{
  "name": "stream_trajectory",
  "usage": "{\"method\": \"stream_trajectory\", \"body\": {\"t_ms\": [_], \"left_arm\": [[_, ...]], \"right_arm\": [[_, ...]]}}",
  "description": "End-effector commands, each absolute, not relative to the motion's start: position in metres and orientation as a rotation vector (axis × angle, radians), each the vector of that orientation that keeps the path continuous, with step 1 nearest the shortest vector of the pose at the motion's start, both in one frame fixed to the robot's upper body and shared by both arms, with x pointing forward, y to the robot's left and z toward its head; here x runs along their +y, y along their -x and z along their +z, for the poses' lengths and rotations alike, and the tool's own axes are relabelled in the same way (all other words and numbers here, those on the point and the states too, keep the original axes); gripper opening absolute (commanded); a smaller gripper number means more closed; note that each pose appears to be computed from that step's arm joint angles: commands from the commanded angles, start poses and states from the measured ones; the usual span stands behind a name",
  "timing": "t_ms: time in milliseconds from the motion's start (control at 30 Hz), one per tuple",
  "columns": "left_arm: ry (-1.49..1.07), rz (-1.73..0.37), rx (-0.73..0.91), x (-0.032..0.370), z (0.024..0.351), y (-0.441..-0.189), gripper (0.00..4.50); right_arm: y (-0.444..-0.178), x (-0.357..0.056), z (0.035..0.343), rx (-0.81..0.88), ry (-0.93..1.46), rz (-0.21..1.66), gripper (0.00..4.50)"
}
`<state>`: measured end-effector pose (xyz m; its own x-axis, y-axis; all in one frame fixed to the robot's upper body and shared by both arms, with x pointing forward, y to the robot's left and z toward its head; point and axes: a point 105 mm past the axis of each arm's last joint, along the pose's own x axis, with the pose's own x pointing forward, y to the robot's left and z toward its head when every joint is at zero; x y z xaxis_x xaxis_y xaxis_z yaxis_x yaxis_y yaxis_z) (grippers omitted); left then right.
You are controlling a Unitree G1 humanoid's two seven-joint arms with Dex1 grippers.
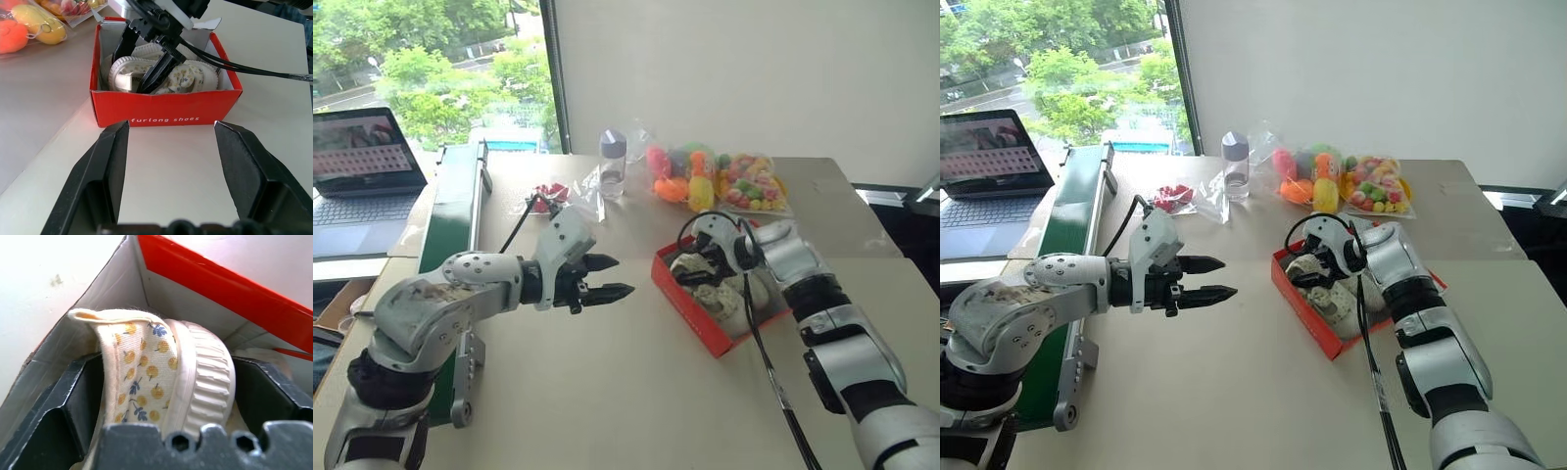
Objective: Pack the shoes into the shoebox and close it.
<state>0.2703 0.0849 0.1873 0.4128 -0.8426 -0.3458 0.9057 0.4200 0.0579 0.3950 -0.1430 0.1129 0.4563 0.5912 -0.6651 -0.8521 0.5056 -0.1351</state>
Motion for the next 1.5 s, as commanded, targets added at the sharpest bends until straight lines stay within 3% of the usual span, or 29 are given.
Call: {"method": "stream_trajectory", "body": {"t_ms": [33,367,500,667,800,900,1067,1100,1233,1500], "left_arm": [[-0.279,-1.133,0.236,0.082,0.195,-0.270,2.94],[-0.287,-1.147,0.237,0.079,0.194,-0.269,2.94],[-0.292,-1.158,0.244,0.079,0.192,-0.268,2.94],[-0.301,-1.201,0.253,0.075,0.191,-0.269,2.94],[-0.305,-1.226,0.246,0.072,0.191,-0.273,2.94],[-0.310,-1.263,0.243,0.067,0.190,-0.276,2.94],[-0.311,-1.310,0.236,0.062,0.190,-0.280,2.94],[-0.312,-1.317,0.236,0.061,0.190,-0.281,2.94],[-0.319,-1.337,0.230,0.057,0.189,-0.283,2.94],[-0.321,-1.312,0.234,0.062,0.188,-0.281,2.94]], "right_arm": [[-0.394,-0.143,0.146,0.518,0.468,0.922,4.48],[-0.394,-0.156,0.183,0.450,0.412,0.856,4.48],[-0.392,-0.166,0.214,0.392,0.325,0.819,4.48],[-0.361,-0.178,0.250,0.349,0.278,0.827,4.48],[-0.335,-0.188,0.258,0.369,0.277,0.829,4.48],[-0.319,-0.208,0.249,0.429,0.258,0.758,3.75],[-0.297,-0.230,0.235,0.505,0.231,0.668,1.91],[-0.295,-0.233,0.235,0.504,0.226,0.650,1.70],[-0.295,-0.231,0.234,0.490,0.204,0.640,0.15],[-0.341,-0.218,0.200,0.493,0.256,0.648,0.01]]}}
